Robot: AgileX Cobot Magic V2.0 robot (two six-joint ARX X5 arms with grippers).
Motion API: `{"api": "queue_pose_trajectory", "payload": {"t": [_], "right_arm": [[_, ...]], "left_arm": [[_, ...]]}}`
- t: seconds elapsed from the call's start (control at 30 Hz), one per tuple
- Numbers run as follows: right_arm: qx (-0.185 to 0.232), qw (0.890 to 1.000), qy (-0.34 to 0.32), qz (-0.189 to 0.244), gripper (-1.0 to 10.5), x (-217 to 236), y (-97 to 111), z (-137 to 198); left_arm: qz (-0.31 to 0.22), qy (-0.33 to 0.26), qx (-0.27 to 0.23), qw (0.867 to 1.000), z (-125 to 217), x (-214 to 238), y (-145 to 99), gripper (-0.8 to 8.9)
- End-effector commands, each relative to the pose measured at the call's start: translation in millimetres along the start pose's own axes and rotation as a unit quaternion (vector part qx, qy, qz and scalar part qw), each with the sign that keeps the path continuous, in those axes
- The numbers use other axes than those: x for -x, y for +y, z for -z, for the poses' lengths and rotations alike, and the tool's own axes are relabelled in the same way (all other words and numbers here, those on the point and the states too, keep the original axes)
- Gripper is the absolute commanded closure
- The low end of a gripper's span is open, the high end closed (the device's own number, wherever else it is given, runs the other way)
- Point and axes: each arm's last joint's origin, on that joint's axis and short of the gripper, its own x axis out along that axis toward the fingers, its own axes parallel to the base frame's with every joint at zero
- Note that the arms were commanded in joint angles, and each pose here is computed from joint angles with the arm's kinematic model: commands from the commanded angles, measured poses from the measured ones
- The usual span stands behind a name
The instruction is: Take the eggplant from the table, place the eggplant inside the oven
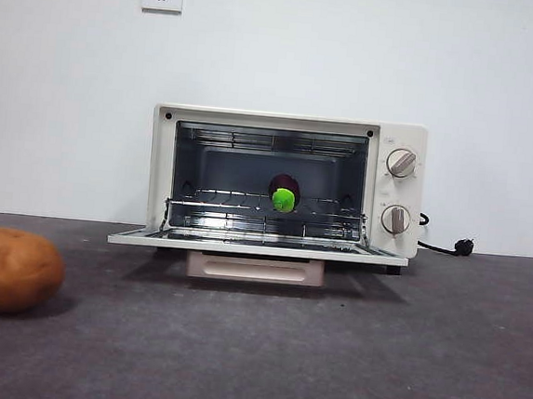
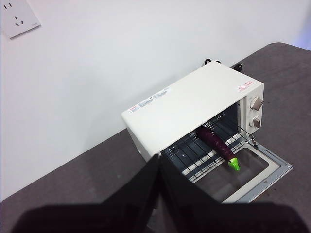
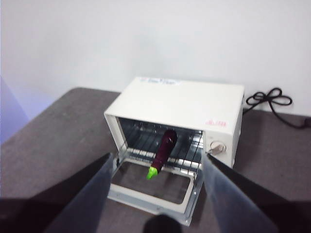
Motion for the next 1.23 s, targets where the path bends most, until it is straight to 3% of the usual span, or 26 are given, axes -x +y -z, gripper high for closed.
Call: {"api": "queue_pose_trajectory", "payload": {"t": [0.03, 0.17, 0.4, 0.63, 0.9, 1.23], "right_arm": [[0.007, 1.0, -0.02, 0.003, 7.1, 10.9, 0.5, -4.4], [0.028, 0.999, -0.023, 0.003, 9.6, 20.7, 1.1, -7.0], [0.03, 0.999, -0.009, 0.0, 9.6, 26.6, 1.5, -5.6], [0.031, 0.999, -0.001, -0.012, 9.6, 29.7, 2.3, -2.9], [0.034, 0.999, 0.027, -0.016, 9.6, 37.7, 2.6, 4.5], [0.032, 0.997, 0.067, -0.01, 9.6, 50.2, 1.5, 17.1]], "left_arm": [[-0.001, -0.008, 0.002, 1.0, -0.7, 3.2, 0.1, 8.19], [-0.001, -0.007, 0.004, 1.0, -0.7, 3.0, 0.1, 8.19], [0.001, 0.007, 0.003, 1.0, -0.7, -8.4, -0.8, 8.19], [0.003, 0.065, 0.011, 0.998, 18.8, -53.2, 0.4, 8.19], [0.054, 0.119, 0.105, 0.986, 82.2, -126.2, 31.0, 8.19], [0.135, 0.188, 0.237, 0.944, 187.2, -213.9, 60.4, 8.19]]}}
